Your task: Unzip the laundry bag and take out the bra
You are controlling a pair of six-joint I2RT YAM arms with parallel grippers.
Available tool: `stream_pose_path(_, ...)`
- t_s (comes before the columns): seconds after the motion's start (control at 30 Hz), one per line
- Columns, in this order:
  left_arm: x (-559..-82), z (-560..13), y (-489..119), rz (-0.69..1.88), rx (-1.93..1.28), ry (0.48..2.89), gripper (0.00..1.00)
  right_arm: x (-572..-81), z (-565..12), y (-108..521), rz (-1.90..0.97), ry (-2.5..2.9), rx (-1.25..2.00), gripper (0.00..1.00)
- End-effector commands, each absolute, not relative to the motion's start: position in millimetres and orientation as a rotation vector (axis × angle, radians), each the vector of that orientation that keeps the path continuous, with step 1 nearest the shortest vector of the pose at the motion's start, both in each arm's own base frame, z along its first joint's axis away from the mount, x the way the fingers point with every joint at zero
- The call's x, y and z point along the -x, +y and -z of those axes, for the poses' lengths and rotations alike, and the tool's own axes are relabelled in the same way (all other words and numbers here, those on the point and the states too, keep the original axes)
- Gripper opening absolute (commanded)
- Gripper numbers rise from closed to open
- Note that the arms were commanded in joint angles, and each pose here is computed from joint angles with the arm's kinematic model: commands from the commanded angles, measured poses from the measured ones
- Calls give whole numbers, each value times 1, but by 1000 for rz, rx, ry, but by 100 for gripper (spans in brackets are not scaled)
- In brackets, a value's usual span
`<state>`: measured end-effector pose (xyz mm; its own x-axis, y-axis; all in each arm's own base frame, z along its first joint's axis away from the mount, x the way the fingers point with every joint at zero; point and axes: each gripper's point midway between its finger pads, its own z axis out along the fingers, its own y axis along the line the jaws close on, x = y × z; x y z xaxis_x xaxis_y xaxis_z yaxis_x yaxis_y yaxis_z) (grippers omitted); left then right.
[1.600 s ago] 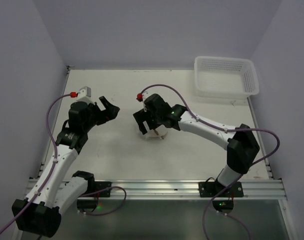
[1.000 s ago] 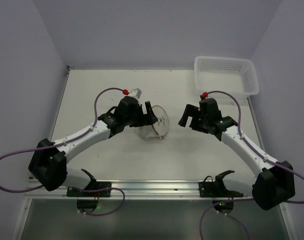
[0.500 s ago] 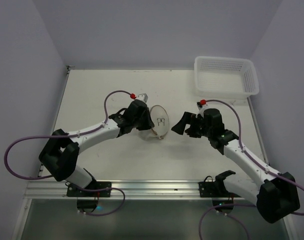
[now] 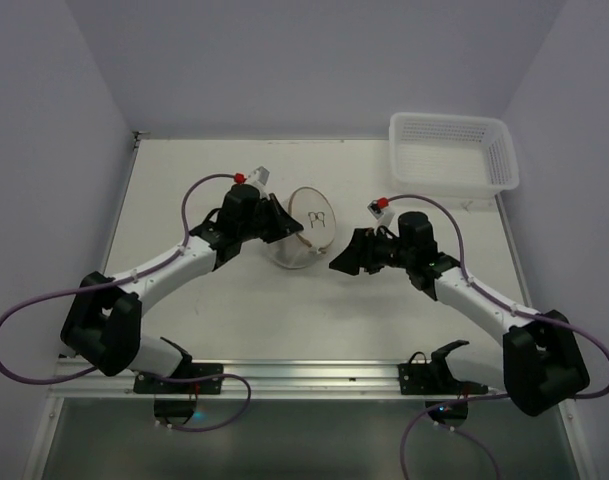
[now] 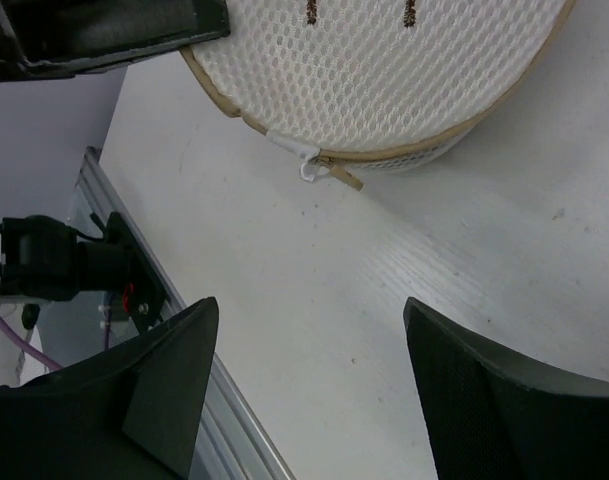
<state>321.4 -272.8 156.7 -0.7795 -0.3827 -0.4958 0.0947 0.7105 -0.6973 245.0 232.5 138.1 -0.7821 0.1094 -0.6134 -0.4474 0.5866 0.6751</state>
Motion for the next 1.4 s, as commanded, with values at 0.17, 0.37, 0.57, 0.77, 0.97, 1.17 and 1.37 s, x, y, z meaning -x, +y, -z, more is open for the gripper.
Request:
stream_pose_path(0.17,-307,-213,-296,1315,137,2111,0,-263,-152,256,-1200,2098,455,70)
stream_pose_path(0.37,-305,-222,-296,1347,120,2088,0,-270,-151,259,-1176,2106,497,65)
stream_pose_path(0.57,-303,-227,-297,1379,113,2077,0,-271,-159,264,-1194,2083,552,58)
stream_pose_path(0.77,-302,-226,-298,1379,106,2082,0,-269,-171,268,-1215,2049,588,51)
stream_pose_path(0.97,-302,-228,-297,1380,99,2080,0,-265,-171,271,-1230,2049,611,42)
stream_pose_path(1.17,-301,-229,-295,1377,91,2080,0,-261,-166,269,-1224,2063,607,34)
stream_pose_path(1.37,-300,-232,-294,1384,80,2076,0,-259,-161,265,-1206,2075,597,31)
